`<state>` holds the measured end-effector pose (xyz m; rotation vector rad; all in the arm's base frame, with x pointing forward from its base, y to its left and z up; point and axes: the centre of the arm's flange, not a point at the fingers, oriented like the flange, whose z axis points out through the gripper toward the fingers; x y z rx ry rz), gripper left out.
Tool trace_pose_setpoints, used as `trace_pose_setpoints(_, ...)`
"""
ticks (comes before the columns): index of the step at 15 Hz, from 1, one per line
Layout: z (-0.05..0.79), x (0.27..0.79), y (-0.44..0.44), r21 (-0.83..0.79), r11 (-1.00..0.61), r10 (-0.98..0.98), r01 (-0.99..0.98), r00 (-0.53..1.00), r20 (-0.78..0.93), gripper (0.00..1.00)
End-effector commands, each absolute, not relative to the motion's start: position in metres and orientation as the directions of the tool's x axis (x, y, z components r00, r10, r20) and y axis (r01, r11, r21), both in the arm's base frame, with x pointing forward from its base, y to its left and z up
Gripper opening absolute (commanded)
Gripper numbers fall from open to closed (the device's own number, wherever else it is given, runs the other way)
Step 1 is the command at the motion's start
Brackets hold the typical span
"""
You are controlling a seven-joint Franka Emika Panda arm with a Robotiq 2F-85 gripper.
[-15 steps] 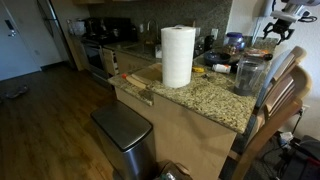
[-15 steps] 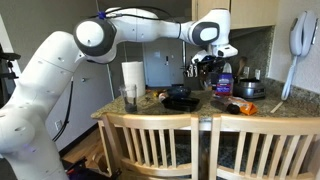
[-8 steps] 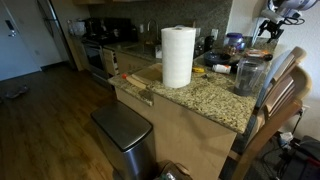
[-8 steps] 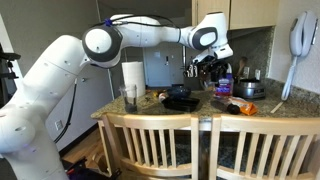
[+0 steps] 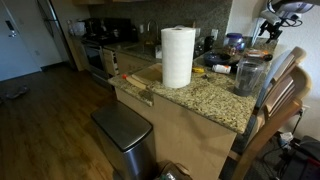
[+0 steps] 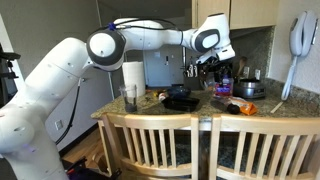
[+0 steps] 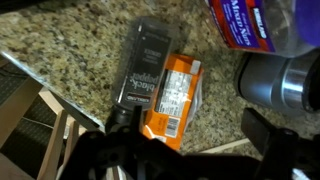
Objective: Put the spice container in the black bowl
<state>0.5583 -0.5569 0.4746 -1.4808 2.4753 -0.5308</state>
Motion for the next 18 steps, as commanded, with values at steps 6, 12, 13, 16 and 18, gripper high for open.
trace_pose_setpoints(6,0.432,0.567,-0.566,-0.387,0.561,-0.771,-0.731,-0.632,0.077,1.0)
trace_pose_setpoints(12,0.427,0.569,-0.562,-0.271,0.471,-0.867,-0.839,-0.497,0.032,1.0)
trace_pose_setpoints(13,0.425,0.571,-0.559,-0.248,0.447,-0.884,-0.859,-0.467,0.024,1.0)
trace_pose_setpoints(16,0.415,0.571,-0.548,-0.248,0.458,-0.874,-0.854,-0.483,0.049,1.0)
trace_pose_setpoints(18,0.414,0.572,-0.547,-0.243,0.45,-0.879,-0.859,-0.474,0.047,1.0)
